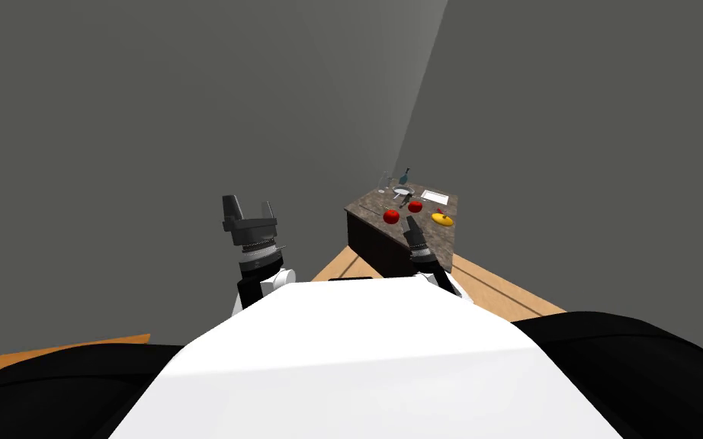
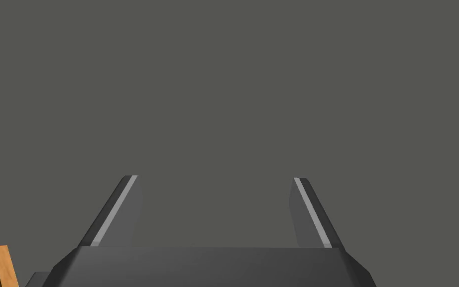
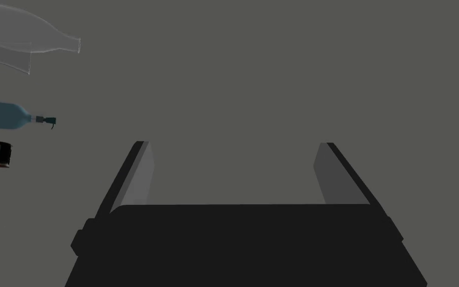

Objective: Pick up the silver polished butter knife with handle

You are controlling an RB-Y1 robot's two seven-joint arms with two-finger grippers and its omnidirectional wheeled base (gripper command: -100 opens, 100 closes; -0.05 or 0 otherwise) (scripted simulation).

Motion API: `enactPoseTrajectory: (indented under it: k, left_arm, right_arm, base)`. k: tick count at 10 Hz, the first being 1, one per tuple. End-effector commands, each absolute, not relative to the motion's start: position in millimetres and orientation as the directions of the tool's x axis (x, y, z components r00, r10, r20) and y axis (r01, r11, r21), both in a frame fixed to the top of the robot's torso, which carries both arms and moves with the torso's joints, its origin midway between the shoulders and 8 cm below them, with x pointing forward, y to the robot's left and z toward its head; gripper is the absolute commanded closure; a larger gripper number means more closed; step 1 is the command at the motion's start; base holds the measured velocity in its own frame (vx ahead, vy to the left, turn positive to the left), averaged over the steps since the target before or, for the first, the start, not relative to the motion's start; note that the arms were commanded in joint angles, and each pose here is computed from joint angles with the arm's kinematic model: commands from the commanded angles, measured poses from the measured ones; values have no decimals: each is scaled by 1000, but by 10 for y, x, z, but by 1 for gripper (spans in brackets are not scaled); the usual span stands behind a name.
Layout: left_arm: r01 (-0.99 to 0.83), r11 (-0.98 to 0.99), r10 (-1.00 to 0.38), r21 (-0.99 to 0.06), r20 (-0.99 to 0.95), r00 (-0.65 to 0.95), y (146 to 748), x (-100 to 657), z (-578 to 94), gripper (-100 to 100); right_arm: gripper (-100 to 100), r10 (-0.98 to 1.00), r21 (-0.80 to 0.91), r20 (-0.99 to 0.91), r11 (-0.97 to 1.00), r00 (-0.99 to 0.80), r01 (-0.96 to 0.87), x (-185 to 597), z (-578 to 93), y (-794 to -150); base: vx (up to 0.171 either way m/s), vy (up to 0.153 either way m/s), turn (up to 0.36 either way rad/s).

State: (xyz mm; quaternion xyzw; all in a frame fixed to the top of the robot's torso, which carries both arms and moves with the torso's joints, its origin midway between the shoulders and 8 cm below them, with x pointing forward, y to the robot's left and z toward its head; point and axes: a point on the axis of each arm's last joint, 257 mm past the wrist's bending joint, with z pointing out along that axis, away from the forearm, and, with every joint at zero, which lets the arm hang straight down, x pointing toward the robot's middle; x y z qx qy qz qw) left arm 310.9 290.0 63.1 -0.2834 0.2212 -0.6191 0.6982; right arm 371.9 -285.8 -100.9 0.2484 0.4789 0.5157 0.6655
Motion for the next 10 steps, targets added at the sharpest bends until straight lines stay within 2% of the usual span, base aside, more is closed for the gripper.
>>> enactPoseTrajectory:
  k: [1, 10]
  left_arm:
    - [739, 73, -990, -670, 42, 136, 2900, 3109, 631, 0]
    - [739, 73, -990, -670, 42, 136, 2900, 3109, 631, 0]
  right_arm:
    - [-100, 904, 824, -427, 384, -11, -418, 3728, -1201, -2906]
    - [-100, 789, 782, -603, 553, -121, -289, 3679, -1962, -3218]
  base:
    - [-95, 26, 285]
    - [-71, 15, 199]
